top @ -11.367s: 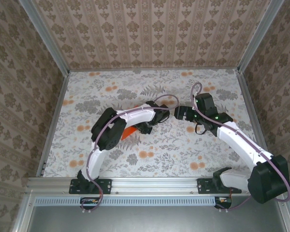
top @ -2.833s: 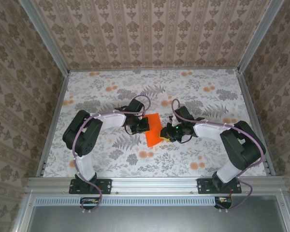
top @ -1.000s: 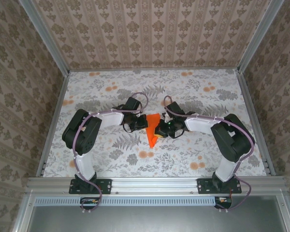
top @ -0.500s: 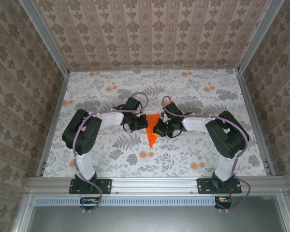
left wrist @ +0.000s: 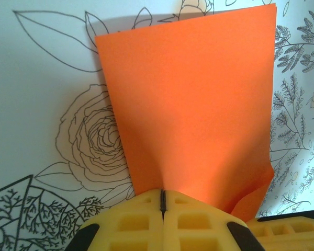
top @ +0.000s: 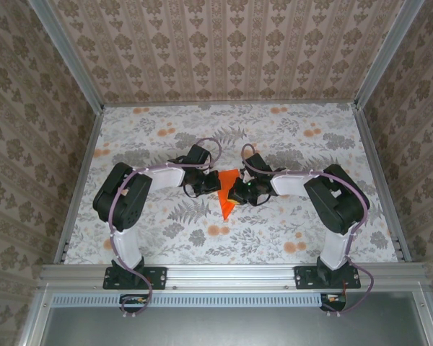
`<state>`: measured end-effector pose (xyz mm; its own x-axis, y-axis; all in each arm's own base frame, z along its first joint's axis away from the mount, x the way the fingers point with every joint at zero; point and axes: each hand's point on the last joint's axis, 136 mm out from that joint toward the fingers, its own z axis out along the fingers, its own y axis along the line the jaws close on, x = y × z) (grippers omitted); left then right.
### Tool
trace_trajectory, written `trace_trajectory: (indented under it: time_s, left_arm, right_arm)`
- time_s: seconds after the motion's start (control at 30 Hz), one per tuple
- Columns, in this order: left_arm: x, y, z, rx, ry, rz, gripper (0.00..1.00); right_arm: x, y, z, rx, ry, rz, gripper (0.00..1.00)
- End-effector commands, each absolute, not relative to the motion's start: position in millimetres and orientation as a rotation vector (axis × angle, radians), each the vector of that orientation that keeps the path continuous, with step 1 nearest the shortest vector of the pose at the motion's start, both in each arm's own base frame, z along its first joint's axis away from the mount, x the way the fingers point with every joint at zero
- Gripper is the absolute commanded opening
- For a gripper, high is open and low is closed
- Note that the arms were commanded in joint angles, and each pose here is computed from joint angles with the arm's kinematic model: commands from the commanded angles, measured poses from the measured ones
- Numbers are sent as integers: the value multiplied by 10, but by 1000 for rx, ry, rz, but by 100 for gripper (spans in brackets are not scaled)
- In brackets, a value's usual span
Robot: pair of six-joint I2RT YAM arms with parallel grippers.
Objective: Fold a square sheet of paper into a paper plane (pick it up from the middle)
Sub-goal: Third fold the triangle at the center of the table.
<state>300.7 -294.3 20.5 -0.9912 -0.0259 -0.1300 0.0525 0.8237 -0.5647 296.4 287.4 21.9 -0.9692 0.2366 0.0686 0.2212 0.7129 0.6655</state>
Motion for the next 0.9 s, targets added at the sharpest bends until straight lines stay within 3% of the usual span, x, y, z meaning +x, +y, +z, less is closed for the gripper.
trace_trajectory:
  time_s: [0.0, 0.87]
  left_arm:
    - [2874, -2832, -46, -3, 2971, -817, 0]
    - [2858, -2854, -71, 2, 2980, -820, 0]
  right_arm:
    - [3008, 2910, 184, 381, 2886, 1103, 4]
    - [3008, 2928, 121, 343, 2901, 1100, 4]
